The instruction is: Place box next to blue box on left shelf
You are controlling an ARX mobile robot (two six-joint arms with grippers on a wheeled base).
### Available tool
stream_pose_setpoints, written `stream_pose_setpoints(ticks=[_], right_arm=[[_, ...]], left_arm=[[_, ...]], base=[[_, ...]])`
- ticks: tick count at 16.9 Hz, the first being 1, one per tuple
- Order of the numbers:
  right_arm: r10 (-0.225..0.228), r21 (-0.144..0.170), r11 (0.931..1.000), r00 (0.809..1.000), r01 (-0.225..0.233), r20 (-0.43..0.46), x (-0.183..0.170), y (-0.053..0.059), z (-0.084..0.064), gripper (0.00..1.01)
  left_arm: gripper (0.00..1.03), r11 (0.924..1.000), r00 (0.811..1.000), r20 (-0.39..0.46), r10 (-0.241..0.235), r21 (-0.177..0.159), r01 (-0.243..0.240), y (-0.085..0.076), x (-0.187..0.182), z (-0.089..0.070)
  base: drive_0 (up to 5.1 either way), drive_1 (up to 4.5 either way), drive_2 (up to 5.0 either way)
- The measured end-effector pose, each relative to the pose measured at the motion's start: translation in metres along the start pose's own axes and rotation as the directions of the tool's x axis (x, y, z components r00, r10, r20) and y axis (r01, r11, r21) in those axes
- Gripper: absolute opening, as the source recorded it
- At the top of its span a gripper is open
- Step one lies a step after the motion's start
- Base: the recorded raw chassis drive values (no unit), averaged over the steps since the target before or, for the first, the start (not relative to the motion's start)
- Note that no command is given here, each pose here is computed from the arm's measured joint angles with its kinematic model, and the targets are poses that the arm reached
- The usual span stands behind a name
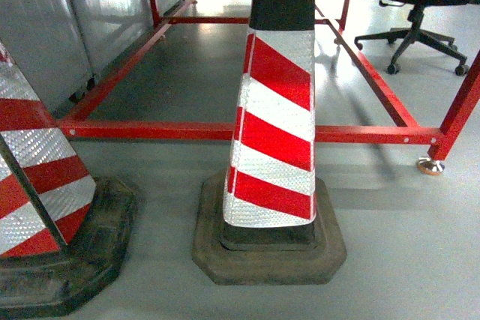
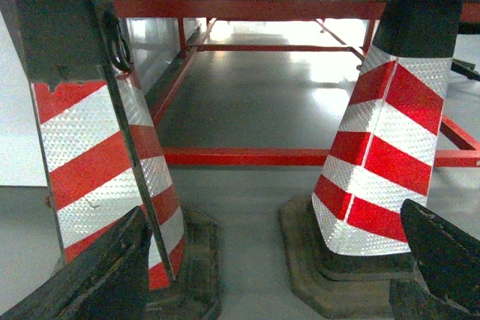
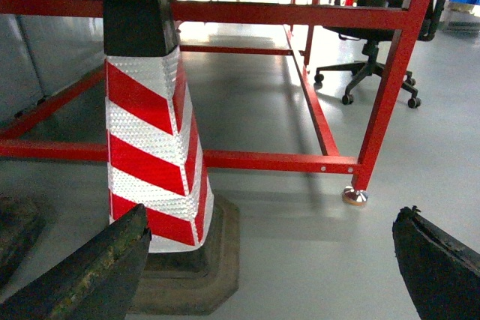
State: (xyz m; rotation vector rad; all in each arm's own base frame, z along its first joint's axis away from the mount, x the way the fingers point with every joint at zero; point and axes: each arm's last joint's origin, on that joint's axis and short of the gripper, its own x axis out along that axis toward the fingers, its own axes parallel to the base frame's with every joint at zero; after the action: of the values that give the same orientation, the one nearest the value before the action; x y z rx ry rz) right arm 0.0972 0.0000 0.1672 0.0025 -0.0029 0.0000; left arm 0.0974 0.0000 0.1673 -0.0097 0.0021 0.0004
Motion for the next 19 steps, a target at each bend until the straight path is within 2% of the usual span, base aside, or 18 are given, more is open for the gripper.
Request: stream_pose_setpoints(ticks=[19], right_arm=[[0.000, 0.000, 1.0000, 1.000, 0.000, 0.000, 0.0000, 0.0000, 0.0000, 0.98]], left_arm=[[0.98, 1.0000, 1.000, 0.000, 0.000, 0.000, 0.000, 0.0000, 0.0000, 0.0000]], base=[[0.0, 0.00, 0.0]])
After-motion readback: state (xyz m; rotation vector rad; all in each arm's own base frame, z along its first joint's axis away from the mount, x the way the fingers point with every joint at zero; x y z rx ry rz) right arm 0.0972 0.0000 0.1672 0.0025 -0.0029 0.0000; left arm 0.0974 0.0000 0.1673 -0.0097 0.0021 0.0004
